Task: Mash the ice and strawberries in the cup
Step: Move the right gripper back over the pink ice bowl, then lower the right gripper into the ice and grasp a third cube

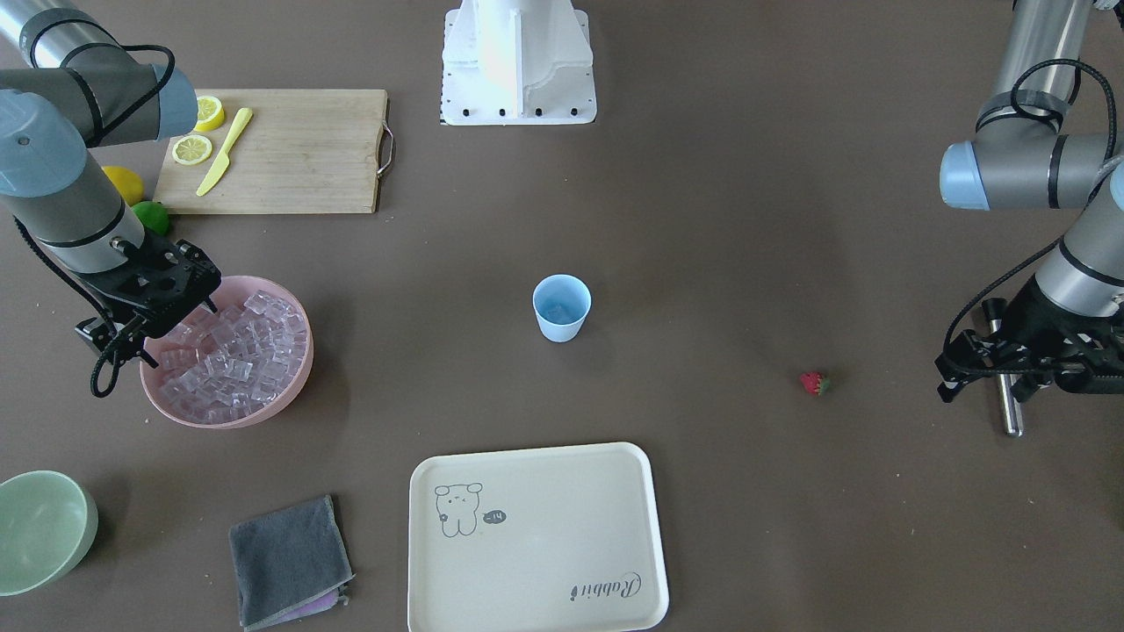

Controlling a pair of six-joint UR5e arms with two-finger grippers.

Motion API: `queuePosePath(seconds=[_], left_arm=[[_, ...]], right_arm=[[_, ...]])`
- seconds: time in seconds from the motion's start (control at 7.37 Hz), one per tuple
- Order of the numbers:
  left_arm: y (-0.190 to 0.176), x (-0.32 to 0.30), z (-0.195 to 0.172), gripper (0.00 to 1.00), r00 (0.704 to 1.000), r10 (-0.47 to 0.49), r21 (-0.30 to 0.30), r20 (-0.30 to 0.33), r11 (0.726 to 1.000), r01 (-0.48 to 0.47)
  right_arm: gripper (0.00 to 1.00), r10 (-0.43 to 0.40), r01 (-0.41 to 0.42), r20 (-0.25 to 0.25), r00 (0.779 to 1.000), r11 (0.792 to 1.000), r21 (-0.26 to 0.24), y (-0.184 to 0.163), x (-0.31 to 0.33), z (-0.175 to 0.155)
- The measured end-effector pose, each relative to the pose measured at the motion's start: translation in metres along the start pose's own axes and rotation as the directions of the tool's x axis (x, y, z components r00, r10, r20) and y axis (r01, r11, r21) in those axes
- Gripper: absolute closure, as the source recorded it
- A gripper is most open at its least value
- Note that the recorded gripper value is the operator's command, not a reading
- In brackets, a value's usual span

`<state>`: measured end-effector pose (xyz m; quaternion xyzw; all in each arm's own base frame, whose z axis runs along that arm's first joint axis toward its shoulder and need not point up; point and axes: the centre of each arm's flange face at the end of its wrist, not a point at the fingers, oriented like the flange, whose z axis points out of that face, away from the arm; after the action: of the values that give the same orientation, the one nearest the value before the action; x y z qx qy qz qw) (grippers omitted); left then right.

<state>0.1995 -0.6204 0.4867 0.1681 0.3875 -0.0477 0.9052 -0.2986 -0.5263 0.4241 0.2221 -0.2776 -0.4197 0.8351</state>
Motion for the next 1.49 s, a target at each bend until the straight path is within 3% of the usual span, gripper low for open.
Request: queuePosePath(seconds=[0.14,0.41,0.54,1.49], left_arm=[[-0.002,0.001,0.0,0.02,1.0,0.004,0.005,0.003,1.0,-0.004],[-0.003,0.007,0.001,0.02,1.0,0.008,0.007,0.0,1.0,-0.008],[-0.003,0.008,0.001,0.02,1.0,0.007,0.008,-0.001,1.0,-0.007],[0.001,0.018,0.019,0.02,1.0,0.019,-0.021,0.002,1.0,-0.019]], right_arm=[[0.15,0.018,-0.018,0.002,1.0,1.0,-0.002,0.004,0.001,0.008],[0.27,0.067,-0.067,0.011,0.998,0.998,-0.011,0.004,0.002,0.018],[0.39,0.076,-0.076,0.014,0.997,0.997,-0.01,0.002,0.003,0.019],[0.33,0.06,-0.06,0.008,0.998,0.998,0.015,0.002,0.0,0.008]])
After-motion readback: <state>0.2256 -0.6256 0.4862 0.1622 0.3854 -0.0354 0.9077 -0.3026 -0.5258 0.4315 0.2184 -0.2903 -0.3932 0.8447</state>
